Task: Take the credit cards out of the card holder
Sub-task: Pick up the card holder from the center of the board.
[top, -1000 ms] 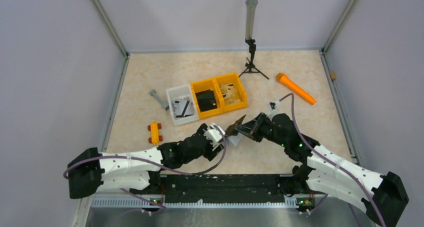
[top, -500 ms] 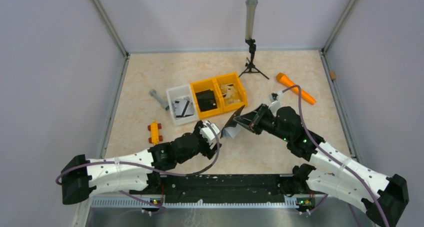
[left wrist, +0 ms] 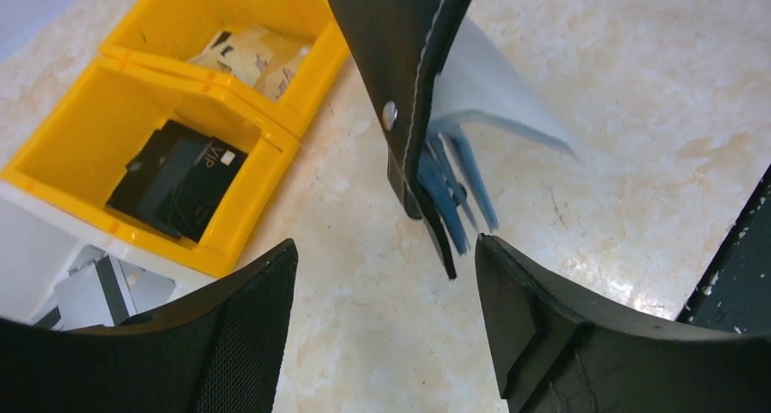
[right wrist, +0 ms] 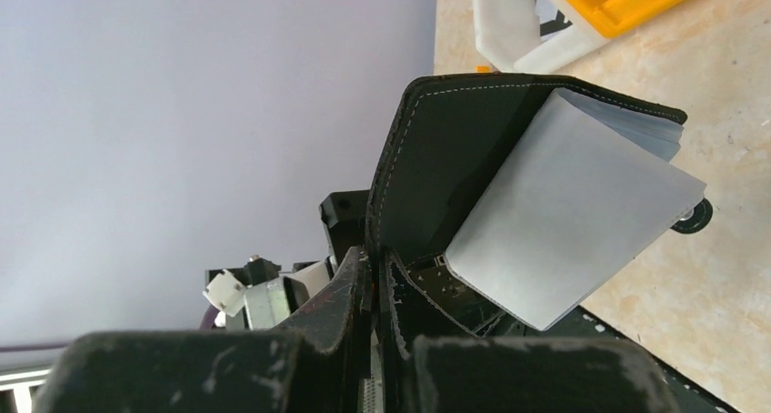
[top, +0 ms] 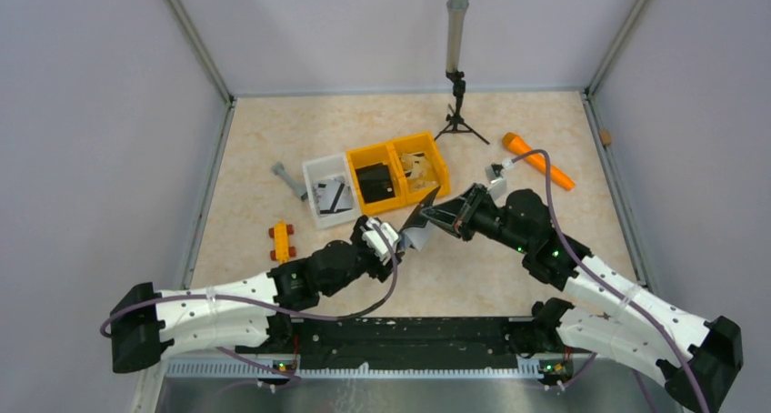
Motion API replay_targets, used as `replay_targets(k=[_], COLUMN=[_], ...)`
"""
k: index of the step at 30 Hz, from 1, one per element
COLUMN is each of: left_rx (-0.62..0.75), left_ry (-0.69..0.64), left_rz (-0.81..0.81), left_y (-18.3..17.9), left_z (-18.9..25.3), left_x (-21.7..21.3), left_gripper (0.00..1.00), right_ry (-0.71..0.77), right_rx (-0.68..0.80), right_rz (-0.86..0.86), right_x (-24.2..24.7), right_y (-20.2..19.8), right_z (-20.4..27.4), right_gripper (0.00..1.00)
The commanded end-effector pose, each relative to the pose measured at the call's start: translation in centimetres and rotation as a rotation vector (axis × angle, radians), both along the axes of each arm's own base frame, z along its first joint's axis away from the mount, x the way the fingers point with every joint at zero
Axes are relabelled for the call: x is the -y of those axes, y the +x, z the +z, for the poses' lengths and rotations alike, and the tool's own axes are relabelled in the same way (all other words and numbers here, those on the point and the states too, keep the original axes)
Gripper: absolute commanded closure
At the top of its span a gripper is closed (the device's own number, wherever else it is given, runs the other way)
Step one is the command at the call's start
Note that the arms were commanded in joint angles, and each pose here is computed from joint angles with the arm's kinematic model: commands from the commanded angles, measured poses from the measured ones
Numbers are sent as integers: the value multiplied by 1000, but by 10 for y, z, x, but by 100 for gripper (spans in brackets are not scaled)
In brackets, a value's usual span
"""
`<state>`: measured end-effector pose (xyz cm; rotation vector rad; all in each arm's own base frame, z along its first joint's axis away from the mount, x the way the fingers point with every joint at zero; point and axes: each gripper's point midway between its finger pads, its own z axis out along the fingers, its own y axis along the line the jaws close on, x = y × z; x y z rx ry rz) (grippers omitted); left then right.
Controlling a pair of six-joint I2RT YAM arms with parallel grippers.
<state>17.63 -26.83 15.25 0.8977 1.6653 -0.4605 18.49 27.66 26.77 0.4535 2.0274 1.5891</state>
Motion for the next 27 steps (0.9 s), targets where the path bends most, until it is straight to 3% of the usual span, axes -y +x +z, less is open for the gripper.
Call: replay_targets(k=[1,20,23,27], left_rx=[90,90,97,102], left_ry=[-121,-24,-18,-5], left_rz=[-39,-52,-59,-104], left_y=[1,3,3,-2], left_z=[36,21,22,21], left_x=[12,13,13,18], left_gripper=[26,30,38,71], right_ry=[111,146,149,151], right_rx=[68,75,75,74], right_rz=[20,35,36,36], right_x=[-3,-2,-2,-2], right_y=[-1,-5,-6,-6], right_z=[46,58,58,59], right_gripper=[100,100,100,100])
